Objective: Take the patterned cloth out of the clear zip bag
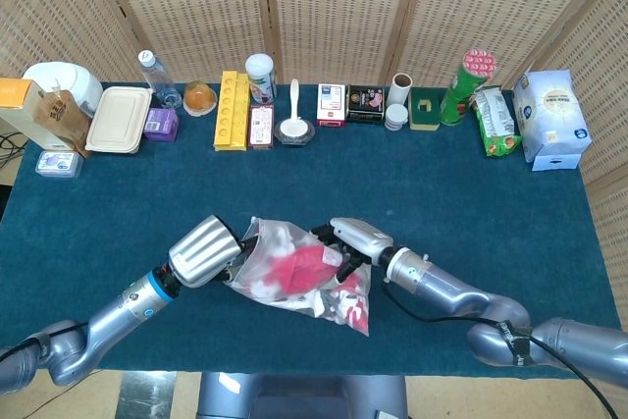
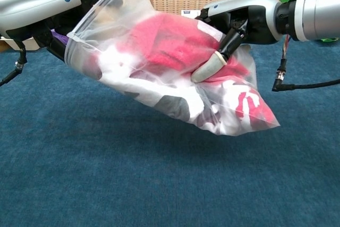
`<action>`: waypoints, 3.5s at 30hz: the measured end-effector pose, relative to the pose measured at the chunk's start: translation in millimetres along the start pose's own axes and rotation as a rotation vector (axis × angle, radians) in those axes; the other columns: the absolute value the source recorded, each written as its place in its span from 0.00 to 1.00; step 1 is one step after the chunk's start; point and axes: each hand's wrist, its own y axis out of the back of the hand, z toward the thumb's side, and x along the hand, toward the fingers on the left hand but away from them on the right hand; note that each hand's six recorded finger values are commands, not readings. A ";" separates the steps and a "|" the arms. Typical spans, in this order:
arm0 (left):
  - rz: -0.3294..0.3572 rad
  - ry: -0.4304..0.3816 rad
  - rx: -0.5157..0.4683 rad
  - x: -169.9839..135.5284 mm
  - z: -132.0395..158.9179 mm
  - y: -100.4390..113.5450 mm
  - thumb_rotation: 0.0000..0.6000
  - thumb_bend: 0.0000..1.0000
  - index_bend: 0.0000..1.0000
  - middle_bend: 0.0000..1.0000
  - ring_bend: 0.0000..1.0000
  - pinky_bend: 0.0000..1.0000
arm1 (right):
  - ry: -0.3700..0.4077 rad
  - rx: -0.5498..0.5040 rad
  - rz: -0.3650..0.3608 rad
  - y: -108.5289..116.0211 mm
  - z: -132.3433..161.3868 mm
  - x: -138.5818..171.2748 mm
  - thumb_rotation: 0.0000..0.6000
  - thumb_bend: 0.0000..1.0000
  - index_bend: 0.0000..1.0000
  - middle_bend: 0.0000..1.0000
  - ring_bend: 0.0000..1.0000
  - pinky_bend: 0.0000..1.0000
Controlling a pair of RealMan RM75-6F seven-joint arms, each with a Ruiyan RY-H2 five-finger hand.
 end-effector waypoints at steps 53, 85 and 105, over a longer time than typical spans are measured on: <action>0.002 0.004 -0.052 20.1 2.4 -12.9 1.00 0.43 0.88 1.00 1.00 1.00 | 0.026 -0.268 -0.106 14.2 -19.2 7.3 1.00 0.16 0.80 0.90 1.00 1.00; -0.153 0.065 -0.118 37.9 -27.8 -112.5 1.00 0.42 0.90 1.00 1.00 1.00 | -0.202 0.042 -0.197 -20.2 -90.4 -18.3 1.00 0.16 0.42 0.53 0.71 0.74; -0.145 0.102 -0.109 55.5 -33.0 -111.7 1.00 0.42 0.90 1.00 1.00 1.00 | -0.187 0.130 -0.316 30.7 -94.8 14.4 1.00 0.12 0.03 0.19 0.28 0.24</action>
